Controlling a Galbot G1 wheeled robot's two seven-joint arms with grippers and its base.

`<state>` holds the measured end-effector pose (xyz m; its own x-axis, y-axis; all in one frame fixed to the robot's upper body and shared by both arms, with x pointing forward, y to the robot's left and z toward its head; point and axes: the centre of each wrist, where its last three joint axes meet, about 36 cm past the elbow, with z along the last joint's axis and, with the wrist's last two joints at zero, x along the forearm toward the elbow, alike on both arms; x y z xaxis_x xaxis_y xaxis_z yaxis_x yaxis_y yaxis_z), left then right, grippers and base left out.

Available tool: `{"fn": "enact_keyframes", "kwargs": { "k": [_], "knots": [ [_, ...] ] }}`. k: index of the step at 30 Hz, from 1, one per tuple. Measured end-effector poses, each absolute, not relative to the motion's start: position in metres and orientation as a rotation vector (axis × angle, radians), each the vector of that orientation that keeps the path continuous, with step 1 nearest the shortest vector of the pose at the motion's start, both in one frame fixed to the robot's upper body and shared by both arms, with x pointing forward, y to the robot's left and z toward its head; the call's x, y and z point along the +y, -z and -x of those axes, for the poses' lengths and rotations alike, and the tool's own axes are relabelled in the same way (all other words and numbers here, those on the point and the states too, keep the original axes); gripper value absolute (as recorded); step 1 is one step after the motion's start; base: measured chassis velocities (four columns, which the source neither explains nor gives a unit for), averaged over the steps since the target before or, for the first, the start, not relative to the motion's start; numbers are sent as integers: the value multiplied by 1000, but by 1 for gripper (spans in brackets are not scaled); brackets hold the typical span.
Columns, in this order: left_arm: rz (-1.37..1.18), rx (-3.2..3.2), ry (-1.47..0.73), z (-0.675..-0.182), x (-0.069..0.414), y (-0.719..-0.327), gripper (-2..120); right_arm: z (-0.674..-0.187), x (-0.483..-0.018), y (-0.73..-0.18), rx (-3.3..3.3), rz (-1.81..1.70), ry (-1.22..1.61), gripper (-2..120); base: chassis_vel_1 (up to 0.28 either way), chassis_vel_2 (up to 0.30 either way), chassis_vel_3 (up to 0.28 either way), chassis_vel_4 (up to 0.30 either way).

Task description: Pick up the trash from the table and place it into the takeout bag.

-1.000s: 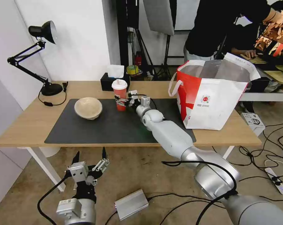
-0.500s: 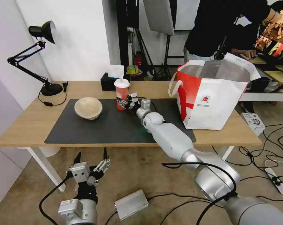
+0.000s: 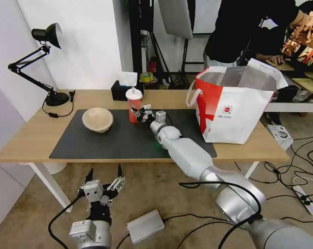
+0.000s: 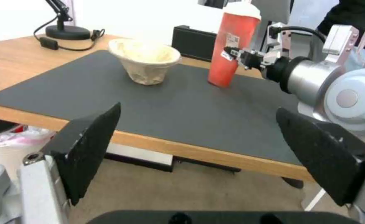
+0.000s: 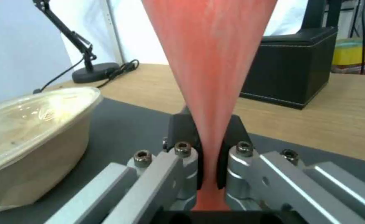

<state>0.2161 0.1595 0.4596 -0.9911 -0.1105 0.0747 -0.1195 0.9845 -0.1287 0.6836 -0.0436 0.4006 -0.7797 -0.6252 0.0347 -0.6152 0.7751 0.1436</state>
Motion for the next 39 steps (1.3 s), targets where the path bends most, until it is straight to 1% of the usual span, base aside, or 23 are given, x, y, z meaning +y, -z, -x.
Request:
{"fn": "enact_keyframes", "kwargs": {
  "k": [6, 16, 20, 26, 39],
  "knots": [
    [-186, -3062, -203, -215, 161, -461, 100, -681, -40, -407, -2899, -1027, 213, 4, 0, 0, 0, 0],
    [-252, -3073, -198, -212, 167, -470, 100, -678, -31, -445, -2966, -1045, 288, 3, 0, 0, 0, 0],
    [-272, -3076, -197, -213, 167, -470, 100, -680, -37, -454, -2981, -1055, 286, 3, 0, 0, 0, 0],
    [-299, -3080, -199, -213, 164, -467, 100, -681, -61, -474, -2997, -1063, 311, 3, 0, 0, 0, 0],
    [-345, -3097, -191, -211, 171, -473, 100, -660, -94, -502, -3017, -1093, 349, 3, 0, 0, 0, 0]
  ]
}}
